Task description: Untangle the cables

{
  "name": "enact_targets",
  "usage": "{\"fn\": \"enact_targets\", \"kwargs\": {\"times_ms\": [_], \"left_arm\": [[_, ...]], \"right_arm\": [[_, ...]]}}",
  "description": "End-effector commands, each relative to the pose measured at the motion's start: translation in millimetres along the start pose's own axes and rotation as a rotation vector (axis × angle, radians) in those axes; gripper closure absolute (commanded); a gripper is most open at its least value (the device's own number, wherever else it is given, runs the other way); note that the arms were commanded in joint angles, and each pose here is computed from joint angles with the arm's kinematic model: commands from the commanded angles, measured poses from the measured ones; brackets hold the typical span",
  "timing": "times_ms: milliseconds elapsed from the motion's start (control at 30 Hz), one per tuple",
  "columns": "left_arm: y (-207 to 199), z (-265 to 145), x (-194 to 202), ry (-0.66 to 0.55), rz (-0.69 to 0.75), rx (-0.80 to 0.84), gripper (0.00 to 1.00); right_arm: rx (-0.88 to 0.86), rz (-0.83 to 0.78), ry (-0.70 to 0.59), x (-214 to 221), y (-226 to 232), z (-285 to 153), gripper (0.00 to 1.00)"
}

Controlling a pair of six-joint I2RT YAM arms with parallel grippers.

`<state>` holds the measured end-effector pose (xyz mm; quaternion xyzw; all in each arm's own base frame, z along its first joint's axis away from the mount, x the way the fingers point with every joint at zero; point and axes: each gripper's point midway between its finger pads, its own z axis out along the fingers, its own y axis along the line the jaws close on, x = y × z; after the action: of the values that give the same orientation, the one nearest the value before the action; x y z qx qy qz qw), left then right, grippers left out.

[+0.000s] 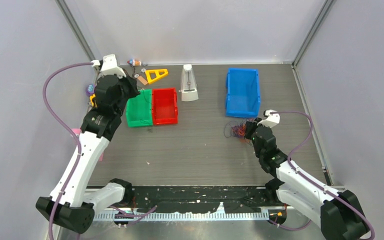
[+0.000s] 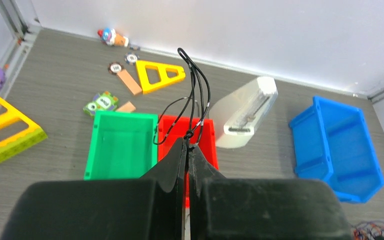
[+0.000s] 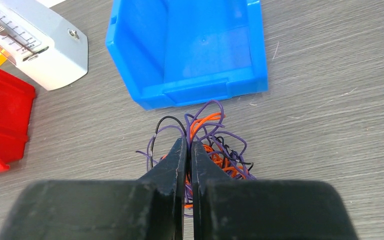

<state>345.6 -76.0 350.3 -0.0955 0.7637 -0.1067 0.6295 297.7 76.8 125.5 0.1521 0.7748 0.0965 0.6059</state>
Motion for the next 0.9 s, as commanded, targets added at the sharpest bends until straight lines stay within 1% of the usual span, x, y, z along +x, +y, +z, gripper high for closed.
{"fn": "enact_targets", "kwargs": {"times_ms": [0,300,400,533,633,867], "left_arm": [[0,3,-50,-0.094,0.017,-0.032,1.00],[12,17,-112,-0.197,0.036,-0.100,1.00],[14,28,-121,-0.217,0.056,-0.108,1.00],[17,45,-121,-0.229,0.086,-0.128,1.00],[24,58,-114,-0.215,0.105,-0.160,1.00],[46,84,-78,-0.179,0.140,-0.236,1.00]], "right_arm": [[-0.055,0.019,-0.047,-15,15,3,0.95],[-0.066,0.018,-0.041,-13,17,5,0.95],[-0.068,0.019,-0.041,-12,17,5,0.95],[-0.069,0.018,-0.040,-12,18,5,0.95],[-0.067,0.016,-0.039,-11,17,6,0.95],[-0.064,0.017,-0.038,-11,17,7,0.95]]}}
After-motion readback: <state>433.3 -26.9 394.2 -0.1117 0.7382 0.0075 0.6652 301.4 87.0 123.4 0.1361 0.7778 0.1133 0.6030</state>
